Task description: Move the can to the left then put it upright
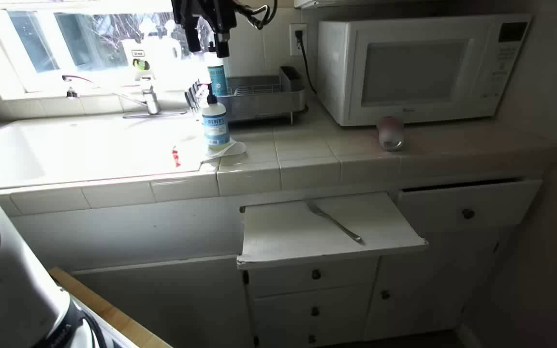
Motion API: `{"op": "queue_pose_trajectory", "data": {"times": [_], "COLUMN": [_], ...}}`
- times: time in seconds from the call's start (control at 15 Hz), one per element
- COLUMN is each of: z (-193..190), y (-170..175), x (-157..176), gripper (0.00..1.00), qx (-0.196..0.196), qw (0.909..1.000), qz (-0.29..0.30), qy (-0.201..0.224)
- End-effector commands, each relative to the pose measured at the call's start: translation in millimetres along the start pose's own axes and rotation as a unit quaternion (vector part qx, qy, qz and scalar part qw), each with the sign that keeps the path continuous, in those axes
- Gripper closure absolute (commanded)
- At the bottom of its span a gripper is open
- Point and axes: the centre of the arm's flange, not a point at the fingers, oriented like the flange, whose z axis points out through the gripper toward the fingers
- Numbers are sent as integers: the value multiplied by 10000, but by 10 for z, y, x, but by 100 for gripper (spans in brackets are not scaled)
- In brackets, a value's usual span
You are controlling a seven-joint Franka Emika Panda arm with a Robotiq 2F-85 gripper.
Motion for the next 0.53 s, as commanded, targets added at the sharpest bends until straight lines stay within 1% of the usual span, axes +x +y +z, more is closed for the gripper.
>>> {"op": "queue_pose_trajectory", "data": {"times": [0.0, 0.47], "z": [0, 0], "y": [0, 0], "x": [0, 0], "gripper": [0, 0], "qx": [0, 0], "qw": [10000, 10000], "qz": [0, 0], "qy": [0, 0]}}
